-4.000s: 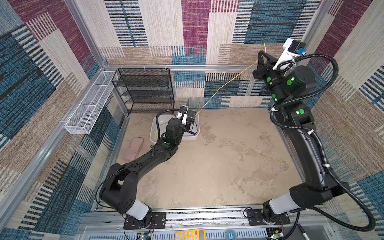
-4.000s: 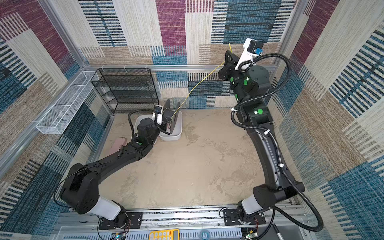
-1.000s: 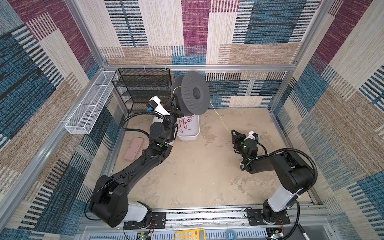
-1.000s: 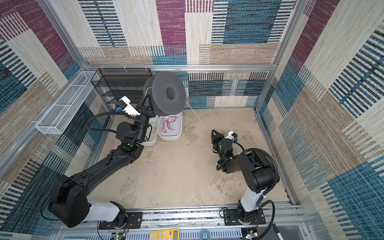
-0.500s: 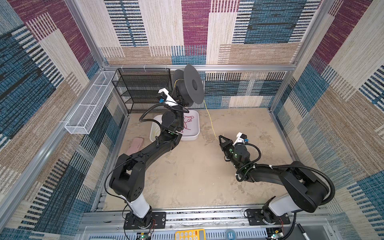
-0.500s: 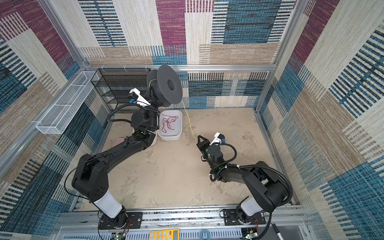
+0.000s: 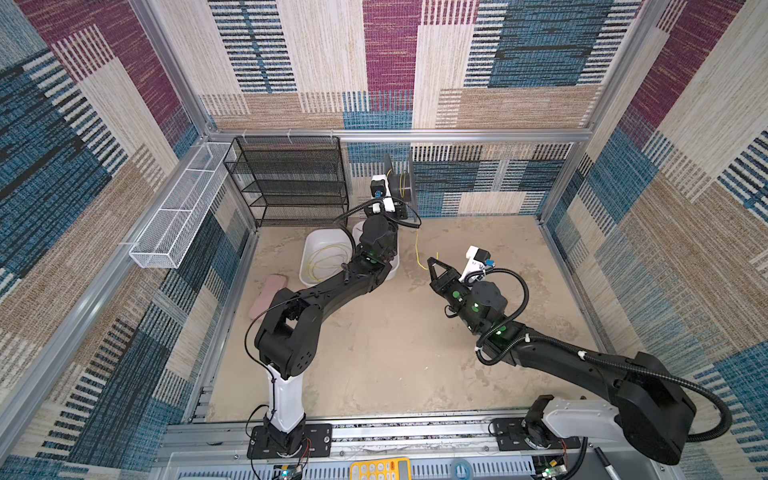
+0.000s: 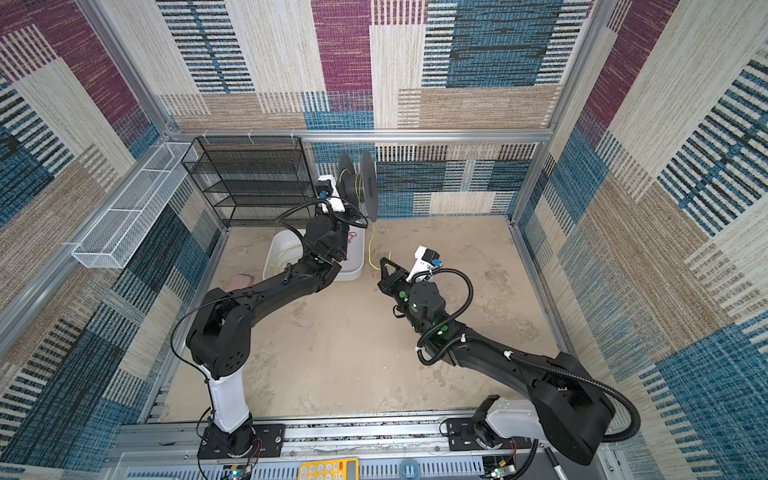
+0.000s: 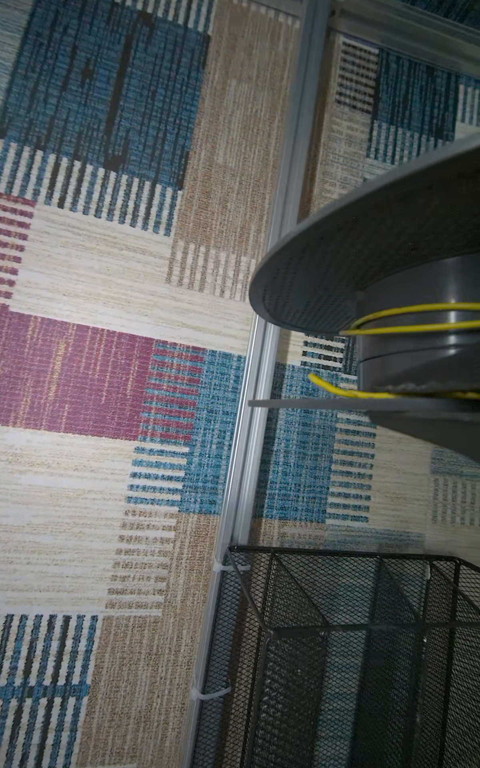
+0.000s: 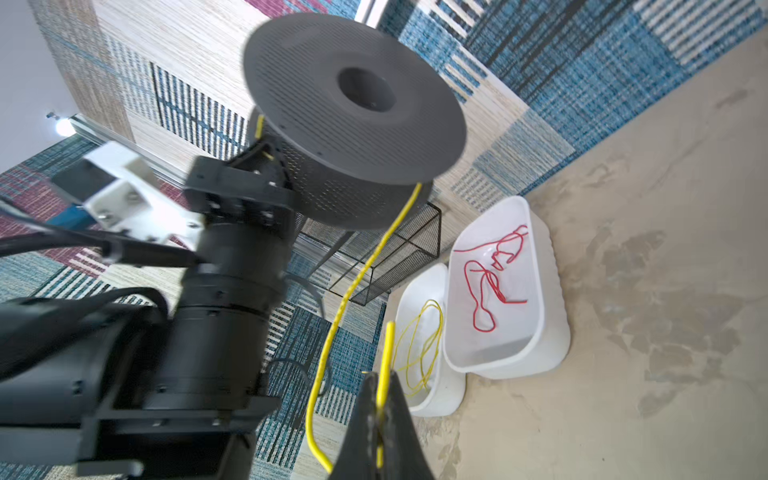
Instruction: Wrap the cables
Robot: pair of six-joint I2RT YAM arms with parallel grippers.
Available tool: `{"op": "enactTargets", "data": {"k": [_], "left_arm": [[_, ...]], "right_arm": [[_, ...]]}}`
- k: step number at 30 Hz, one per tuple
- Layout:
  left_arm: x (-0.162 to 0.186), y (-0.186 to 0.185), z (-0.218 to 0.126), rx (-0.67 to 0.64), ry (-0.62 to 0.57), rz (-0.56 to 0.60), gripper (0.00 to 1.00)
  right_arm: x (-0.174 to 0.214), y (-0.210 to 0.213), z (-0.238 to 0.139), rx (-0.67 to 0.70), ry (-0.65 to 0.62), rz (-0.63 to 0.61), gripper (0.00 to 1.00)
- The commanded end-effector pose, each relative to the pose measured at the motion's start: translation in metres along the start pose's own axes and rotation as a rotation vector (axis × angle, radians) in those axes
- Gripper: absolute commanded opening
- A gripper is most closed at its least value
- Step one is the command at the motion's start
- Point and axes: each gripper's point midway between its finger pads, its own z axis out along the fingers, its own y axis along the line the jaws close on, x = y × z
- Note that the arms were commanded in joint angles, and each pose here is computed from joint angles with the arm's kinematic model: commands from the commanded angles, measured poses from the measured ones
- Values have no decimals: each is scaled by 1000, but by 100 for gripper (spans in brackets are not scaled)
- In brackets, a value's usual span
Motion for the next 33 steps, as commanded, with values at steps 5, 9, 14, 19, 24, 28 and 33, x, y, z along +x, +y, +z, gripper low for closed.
{"op": "enactTargets", "data": {"k": [5,9,14,19,24,28,33], "left_arm": [[42,-17,-11,49,67,244,0],[58,-14,-31,96,89,297,0],[68,-14,-72,182,78,347,0],[66,-17,-113,251,70,381,0],[66,-18,-152,309,79,432,0],[64,-20,-184,370,92,474,0],[64,-18,-220,446,170,474,0]], "right_arm": [[-56,55,-4,-21,-94,-220,0],[-105,66,0,20,-170,-298,0],[-176,84,6,23,-283,-368,0],[-215,105,23,3,-308,-484,0],[-245,107,50,-20,-252,-566,0],[-271,93,72,-3,-228,-600,0],[-302,58,88,14,-209,-553,0]]}}
